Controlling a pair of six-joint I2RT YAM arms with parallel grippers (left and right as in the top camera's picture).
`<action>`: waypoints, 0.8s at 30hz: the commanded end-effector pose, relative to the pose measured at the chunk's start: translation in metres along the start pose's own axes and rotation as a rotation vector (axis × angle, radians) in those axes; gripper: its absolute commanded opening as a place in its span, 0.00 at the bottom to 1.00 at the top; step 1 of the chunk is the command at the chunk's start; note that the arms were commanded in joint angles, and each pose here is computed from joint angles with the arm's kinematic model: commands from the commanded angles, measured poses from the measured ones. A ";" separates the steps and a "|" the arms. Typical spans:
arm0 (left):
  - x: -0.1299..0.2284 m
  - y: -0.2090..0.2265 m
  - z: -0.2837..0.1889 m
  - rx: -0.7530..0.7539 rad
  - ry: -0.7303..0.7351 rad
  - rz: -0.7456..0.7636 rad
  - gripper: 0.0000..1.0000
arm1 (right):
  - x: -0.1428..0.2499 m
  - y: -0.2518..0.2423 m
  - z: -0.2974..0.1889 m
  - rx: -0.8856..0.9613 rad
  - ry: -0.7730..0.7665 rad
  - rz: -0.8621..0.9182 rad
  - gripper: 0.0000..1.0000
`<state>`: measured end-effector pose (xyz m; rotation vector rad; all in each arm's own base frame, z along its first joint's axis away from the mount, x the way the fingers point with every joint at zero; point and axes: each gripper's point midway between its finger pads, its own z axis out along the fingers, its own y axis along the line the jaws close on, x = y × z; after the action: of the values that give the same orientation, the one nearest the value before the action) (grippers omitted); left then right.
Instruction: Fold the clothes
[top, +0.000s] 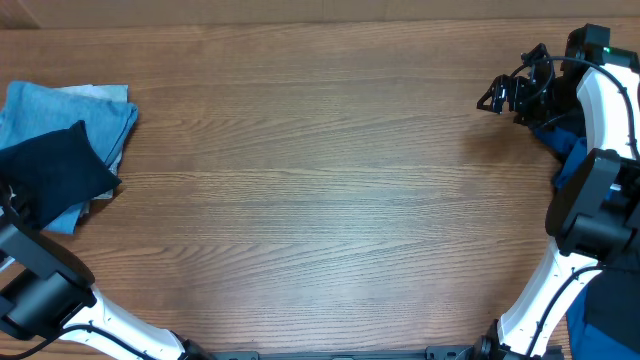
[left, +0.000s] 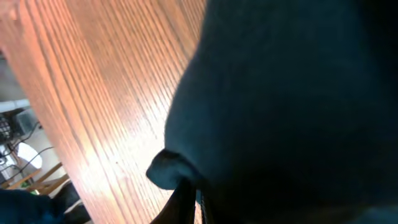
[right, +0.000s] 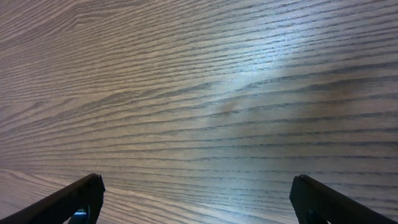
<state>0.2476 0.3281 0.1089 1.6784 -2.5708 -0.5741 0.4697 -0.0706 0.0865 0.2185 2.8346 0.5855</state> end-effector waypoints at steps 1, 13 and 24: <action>-0.009 0.009 -0.012 -0.019 -0.041 -0.039 0.04 | -0.009 0.005 -0.017 0.006 -0.047 -0.020 1.00; -0.016 -0.110 -0.194 0.270 -0.404 0.390 0.24 | -0.009 0.005 -0.017 0.006 -0.047 -0.020 1.00; 0.055 -0.153 -0.113 0.279 -0.121 0.874 0.80 | -0.009 0.005 -0.017 0.006 -0.047 -0.020 1.00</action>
<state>0.3689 0.2059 0.1662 0.6296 -3.1251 -0.2867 0.4697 -0.0706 0.0865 0.2185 2.8346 0.5855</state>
